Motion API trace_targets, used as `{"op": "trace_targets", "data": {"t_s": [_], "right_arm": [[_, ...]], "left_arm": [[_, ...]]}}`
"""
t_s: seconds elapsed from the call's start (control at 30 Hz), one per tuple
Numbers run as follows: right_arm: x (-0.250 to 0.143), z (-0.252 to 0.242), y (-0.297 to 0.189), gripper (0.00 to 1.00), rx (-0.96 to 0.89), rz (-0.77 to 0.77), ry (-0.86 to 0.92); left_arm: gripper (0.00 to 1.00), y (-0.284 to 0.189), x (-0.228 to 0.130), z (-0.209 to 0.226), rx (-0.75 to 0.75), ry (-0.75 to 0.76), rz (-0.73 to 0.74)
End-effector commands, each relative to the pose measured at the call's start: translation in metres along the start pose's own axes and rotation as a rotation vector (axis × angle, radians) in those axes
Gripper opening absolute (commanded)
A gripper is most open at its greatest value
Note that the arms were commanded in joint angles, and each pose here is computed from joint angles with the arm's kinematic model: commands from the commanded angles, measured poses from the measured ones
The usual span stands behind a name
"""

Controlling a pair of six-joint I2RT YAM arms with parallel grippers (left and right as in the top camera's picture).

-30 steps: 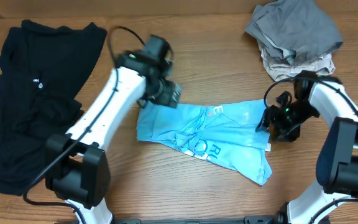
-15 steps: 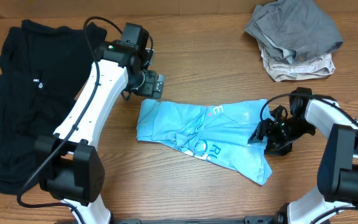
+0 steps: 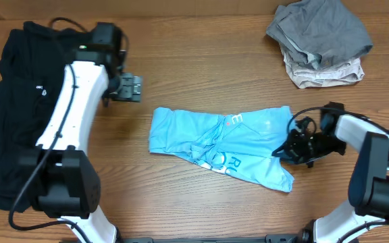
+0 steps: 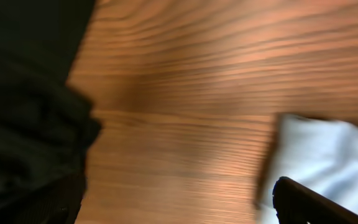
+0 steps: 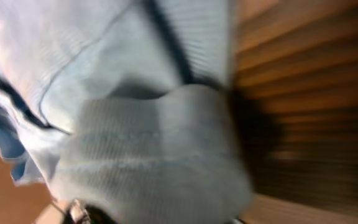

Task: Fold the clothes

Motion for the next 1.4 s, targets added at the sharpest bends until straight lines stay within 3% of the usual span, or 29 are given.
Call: {"op": "trace_targets", "data": {"t_s": [0.0, 0.23, 0.5, 0.73, 1.0, 1.37], "right_arm": [[0.022, -0.014, -0.028, 0.04, -0.031, -0.093, 0.027], [0.035, -0.015, -0.074, 0.04, -0.034, -0.153, 0.053], [0.033, 0.026, -0.079, 0.04, -0.066, -0.102, -0.045], [0.012, 0.094, -0.064, 0.04, -0.109, -0.055, -0.201], [-0.038, 0.176, -0.032, 0.04, -0.134, -0.036, -0.381], [-0.095, 0.233, 0.029, 0.04, -0.162, -0.035, -0.57]], "left_arm": [[1.0, -0.001, 0.001, 0.032, 0.04, -0.057, 0.008], [0.99, 0.002, -0.006, 0.066, 0.054, -0.143, 0.04], [0.99, 0.003, -0.006, 0.064, 0.017, -0.146, 0.038], [0.99, 0.003, -0.006, 0.062, -0.004, -0.146, 0.041], [1.0, 0.003, -0.006, 0.061, -0.025, -0.146, 0.04], [1.0, 0.003, -0.005, 0.058, -0.057, -0.146, 0.037]]}}
Point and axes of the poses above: each gripper's point midway between its finger pads, its own y axis out along the fingers, its own z axis along the line the jaws close on, x = y × z, the point moved 10 cm from there along -y, back along the fingers, and after that the axes turned 3 degrees about y, right-handed, at the moved point
